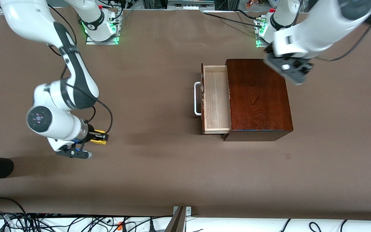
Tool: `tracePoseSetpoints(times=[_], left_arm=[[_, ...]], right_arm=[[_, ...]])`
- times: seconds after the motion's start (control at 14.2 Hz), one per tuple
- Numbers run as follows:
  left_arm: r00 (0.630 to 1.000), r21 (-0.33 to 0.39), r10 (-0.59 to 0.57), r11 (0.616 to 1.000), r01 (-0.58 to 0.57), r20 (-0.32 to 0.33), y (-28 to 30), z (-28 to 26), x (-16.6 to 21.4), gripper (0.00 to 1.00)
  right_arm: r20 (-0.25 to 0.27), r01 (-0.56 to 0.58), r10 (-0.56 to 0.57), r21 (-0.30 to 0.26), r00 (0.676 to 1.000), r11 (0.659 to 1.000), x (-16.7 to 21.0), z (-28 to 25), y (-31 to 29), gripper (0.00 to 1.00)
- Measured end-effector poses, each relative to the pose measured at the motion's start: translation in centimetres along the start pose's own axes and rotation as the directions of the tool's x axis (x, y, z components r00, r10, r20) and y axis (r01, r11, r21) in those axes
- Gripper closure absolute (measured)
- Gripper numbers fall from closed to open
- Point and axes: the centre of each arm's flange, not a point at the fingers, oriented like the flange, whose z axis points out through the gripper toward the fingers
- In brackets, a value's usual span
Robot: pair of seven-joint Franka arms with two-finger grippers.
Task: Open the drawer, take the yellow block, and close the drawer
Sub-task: 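Carry the block away with the right gripper while the left gripper reaches the handle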
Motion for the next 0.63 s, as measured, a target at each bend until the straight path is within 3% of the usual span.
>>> tracePoseSetpoints(times=[0.14, 0.28, 0.42, 0.63], left_arm=[[0.995, -0.035, 0.09, 0.995, -0.089, 0.047, 2.9, 4.2, 4.3, 0.0], [0.987, -0.057, 0.159, 0.986, -0.157, 0.03, 5.0, 7.5, 8.7, 0.0], [0.966, -0.058, 0.257, 0.964, -0.259, -0.036, 6.7, 9.9, 12.6, 0.0], [0.866, 0.006, 0.471, 0.879, -0.477, -0.169, 8.3, 12.2, 16.9, 0.0]], right_arm=[[-0.002, 0.025, -0.025, 0.011, 1.0, 1.0, 0.2, 3.2, -0.8, 0.44], [-0.023, 0.045, -0.045, 0.025, 0.999, 0.999, 0.4, 5.5, -1.9, 0.44], [-0.056, 0.07, -0.068, 0.041, 0.996, 0.997, 0.2, 7.4, -3.8, 0.44], [-0.074, 0.1, -0.096, 0.051, 0.993, 0.994, -0.9, 10.1, -7.2, 0.44]])
